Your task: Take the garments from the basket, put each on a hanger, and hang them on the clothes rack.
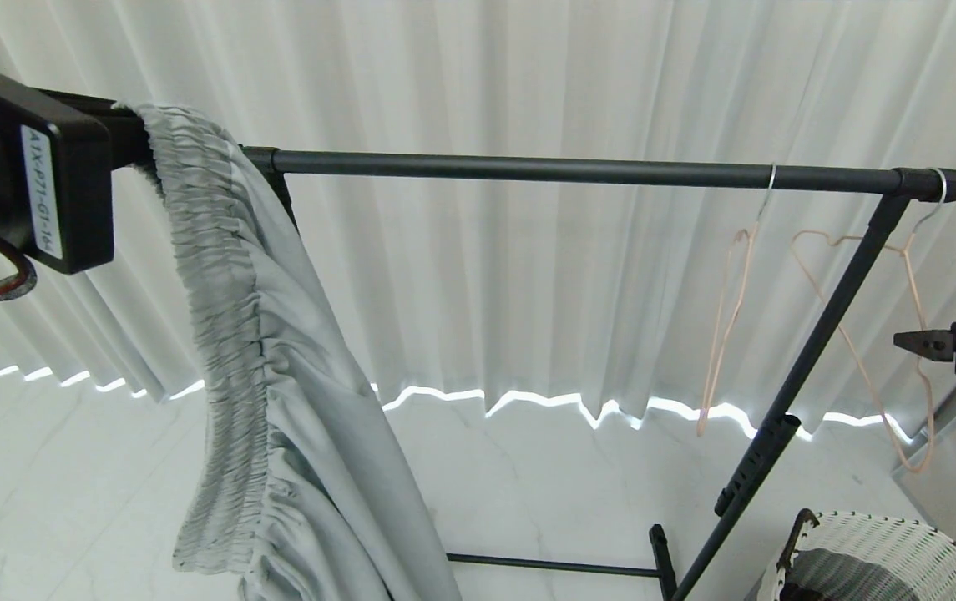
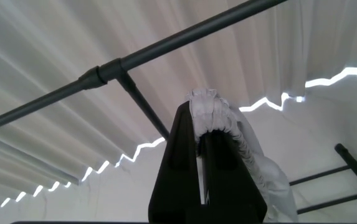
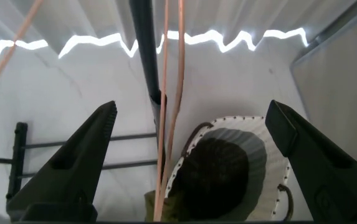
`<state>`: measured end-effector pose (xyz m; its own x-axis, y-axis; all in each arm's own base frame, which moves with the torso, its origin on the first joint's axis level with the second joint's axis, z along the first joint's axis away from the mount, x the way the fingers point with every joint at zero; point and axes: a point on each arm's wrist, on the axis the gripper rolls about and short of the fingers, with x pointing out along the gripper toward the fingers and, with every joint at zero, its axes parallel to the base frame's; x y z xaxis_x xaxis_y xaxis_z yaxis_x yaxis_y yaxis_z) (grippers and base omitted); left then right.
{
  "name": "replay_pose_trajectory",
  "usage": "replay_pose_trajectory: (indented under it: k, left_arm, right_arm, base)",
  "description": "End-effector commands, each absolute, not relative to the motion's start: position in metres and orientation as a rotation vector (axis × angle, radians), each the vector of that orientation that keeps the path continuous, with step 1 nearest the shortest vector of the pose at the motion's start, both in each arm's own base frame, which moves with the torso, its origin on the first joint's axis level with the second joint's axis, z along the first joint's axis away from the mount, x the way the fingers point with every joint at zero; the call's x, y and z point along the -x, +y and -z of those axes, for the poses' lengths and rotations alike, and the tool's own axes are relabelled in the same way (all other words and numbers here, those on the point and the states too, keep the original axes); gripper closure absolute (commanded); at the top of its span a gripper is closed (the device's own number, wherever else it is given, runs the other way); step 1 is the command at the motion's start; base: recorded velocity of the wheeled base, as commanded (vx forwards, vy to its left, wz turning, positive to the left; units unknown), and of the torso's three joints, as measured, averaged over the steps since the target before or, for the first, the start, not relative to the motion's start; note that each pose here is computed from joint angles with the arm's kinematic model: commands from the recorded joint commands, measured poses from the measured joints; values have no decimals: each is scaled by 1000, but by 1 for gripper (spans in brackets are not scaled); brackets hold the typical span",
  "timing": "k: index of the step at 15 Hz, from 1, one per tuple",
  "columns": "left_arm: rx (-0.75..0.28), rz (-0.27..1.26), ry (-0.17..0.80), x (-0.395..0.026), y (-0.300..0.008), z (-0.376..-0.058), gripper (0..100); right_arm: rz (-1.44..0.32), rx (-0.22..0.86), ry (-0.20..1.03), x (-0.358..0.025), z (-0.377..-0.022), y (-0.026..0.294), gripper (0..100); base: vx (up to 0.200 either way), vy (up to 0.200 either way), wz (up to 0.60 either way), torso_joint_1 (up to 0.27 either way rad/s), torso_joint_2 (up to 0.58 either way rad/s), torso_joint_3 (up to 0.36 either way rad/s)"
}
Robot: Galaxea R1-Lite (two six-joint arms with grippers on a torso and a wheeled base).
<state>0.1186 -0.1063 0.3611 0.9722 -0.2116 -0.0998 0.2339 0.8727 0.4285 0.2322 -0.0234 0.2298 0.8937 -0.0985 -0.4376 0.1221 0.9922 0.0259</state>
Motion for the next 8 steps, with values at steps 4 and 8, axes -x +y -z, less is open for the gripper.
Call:
replay_pose_trajectory:
  k: [4,8]
  left_arm:
    - [-437,229,28,-121,-109,-358,100]
    - [-433,232,23,-122,-110,-357,100]
  right_arm:
    - [109,-60,513,-276,-197,-25,0]
    - [109,-59,506,-287,-190,-26,0]
  base:
    - [0,0,0,0,0,0]
    - [0,0,0,0,0,0]
